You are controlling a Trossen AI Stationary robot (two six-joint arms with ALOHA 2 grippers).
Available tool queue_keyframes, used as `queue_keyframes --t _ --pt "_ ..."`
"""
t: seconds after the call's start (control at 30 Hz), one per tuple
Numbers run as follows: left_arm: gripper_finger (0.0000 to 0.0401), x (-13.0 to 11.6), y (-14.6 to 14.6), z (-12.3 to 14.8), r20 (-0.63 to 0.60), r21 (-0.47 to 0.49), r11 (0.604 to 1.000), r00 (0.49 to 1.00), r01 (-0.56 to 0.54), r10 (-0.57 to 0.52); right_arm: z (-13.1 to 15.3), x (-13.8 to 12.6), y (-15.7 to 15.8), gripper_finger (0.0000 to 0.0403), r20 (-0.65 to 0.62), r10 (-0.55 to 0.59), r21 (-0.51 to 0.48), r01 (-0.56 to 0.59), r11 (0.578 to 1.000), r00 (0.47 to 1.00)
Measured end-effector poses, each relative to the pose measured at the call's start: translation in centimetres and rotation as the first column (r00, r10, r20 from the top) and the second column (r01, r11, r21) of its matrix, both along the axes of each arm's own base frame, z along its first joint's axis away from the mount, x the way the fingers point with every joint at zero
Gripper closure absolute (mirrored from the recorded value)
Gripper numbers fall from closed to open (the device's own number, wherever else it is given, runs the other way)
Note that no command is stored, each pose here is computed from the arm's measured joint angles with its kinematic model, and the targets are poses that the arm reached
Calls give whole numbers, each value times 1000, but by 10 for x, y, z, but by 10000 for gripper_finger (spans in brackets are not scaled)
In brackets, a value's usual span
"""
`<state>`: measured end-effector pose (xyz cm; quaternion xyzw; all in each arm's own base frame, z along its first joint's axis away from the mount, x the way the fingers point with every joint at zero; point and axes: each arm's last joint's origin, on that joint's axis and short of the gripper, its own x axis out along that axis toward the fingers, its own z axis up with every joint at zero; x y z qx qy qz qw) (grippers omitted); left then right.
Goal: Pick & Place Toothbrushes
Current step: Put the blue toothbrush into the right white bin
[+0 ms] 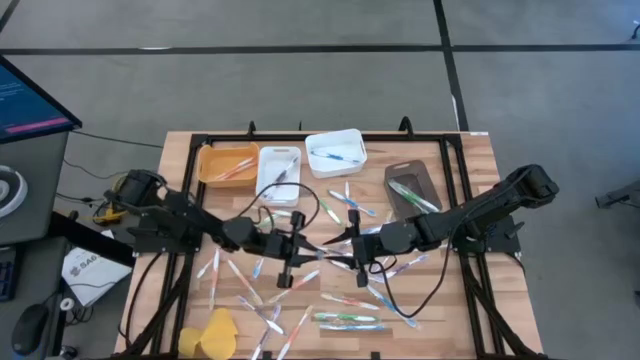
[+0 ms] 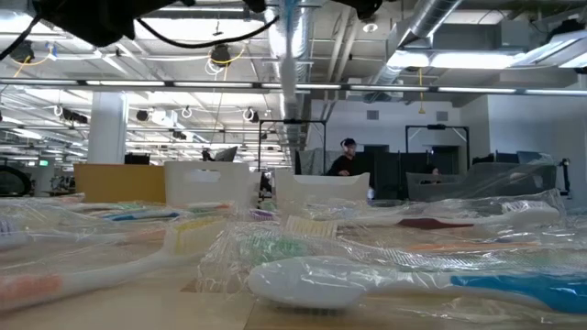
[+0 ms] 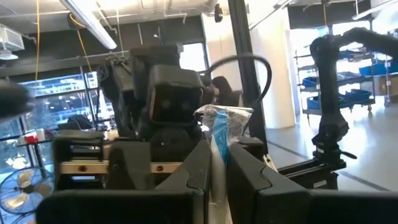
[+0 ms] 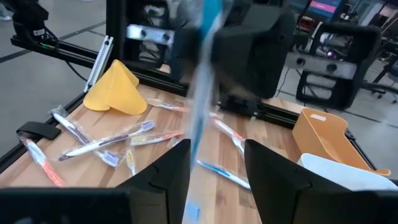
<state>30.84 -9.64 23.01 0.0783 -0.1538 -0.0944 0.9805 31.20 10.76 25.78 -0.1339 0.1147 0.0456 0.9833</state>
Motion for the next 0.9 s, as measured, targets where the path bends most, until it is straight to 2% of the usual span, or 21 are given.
queue_keyframes --t 0.17,0.6,0.73,0.9 --pt "380 13 -3 2 20 36 999 1000 -7 6 0 -1 2 258 -2 10 1 -10 1000 1000" --pt "380 15 1 0 8 36 999 1000 -20 20 2 0 2 264 14 81 22 -81 996 997" --pt "380 16 1 -1 -2 39 999 1000 -20 20 2 1 0 294 13 75 23 -75 997 997" --pt "380 16 1 -3 -18 44 999 1000 -17 18 1 1 1 356 7 110 29 -110 994 994"
